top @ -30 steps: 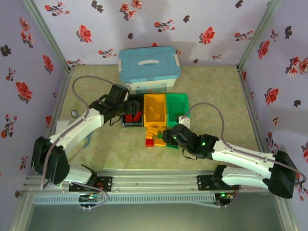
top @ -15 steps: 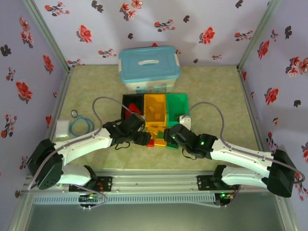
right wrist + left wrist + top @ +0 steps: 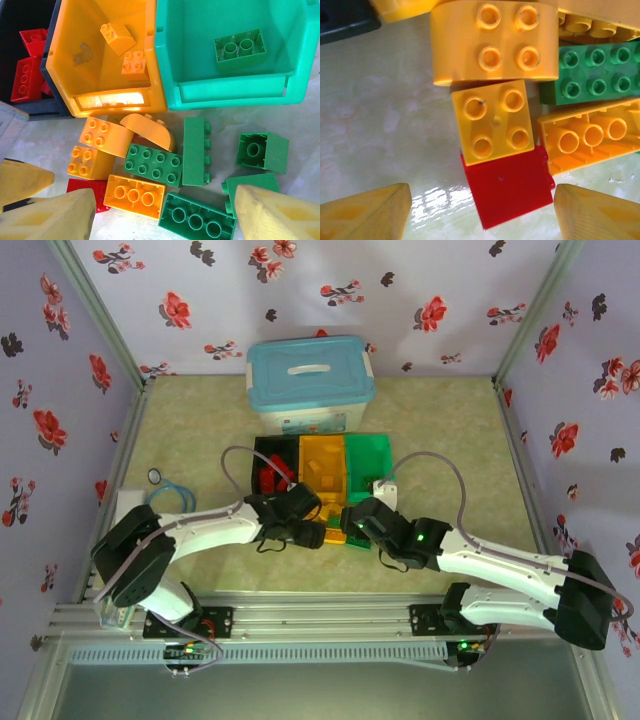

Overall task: Sort the legos into containers by color
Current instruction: Place the lego in the container, then pick up the lego from the middle-left of the table.

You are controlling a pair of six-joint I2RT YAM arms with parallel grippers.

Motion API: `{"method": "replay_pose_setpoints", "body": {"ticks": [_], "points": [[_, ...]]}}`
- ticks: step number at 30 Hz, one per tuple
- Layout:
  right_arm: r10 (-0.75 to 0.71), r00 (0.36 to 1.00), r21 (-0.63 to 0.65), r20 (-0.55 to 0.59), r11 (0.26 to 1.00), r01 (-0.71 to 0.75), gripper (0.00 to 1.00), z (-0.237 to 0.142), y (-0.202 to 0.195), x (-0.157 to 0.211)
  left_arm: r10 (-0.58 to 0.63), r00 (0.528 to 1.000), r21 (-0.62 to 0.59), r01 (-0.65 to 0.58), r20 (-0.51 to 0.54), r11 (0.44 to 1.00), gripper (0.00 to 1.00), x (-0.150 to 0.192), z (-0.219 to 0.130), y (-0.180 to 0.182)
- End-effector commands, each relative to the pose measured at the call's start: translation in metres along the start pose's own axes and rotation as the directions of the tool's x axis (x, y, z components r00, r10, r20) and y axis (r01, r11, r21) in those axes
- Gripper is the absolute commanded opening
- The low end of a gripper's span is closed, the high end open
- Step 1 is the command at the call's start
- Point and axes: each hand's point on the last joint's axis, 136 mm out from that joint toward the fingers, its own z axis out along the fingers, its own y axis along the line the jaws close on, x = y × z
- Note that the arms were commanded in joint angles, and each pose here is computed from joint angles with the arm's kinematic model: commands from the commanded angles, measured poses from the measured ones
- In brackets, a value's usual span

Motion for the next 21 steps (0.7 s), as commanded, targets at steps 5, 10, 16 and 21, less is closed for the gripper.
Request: {"method": "replay_pose_setpoints", "body": {"ticks": [5, 10, 16, 21], "points": [[0.042, 0.998, 0.027, 0.05, 0.999, -0.043, 0.74, -0.007, -0.012, -0.009, 0.001, 1.0, 0.015, -0.001, -0.011, 1.0, 0.69, -0.003, 0.009, -0.015], [0.055, 0.997, 0.029, 0.055, 0.998, -0.057, 0.74, -0.007, -0.018, -0.007, -0.004, 1.0, -0.009, 0.004, -0.029, 1.0, 0.56, 0.004, 0.013, -0.008], [0.063, 0.997, 0.031, 0.055, 0.997, -0.065, 0.73, -0.007, -0.022, -0.005, 0.01, 1.0, -0.06, -0.009, 0.017, 0.998, 0.37, -0.003, -0.002, 0.003], [0.072, 0.996, 0.027, 0.056, 0.997, -0.073, 0.73, -0.007, -0.024, -0.004, 0.01, 0.998, -0.064, -0.006, 0.066, 0.998, 0.35, -0.016, -0.023, 0.009]]}}
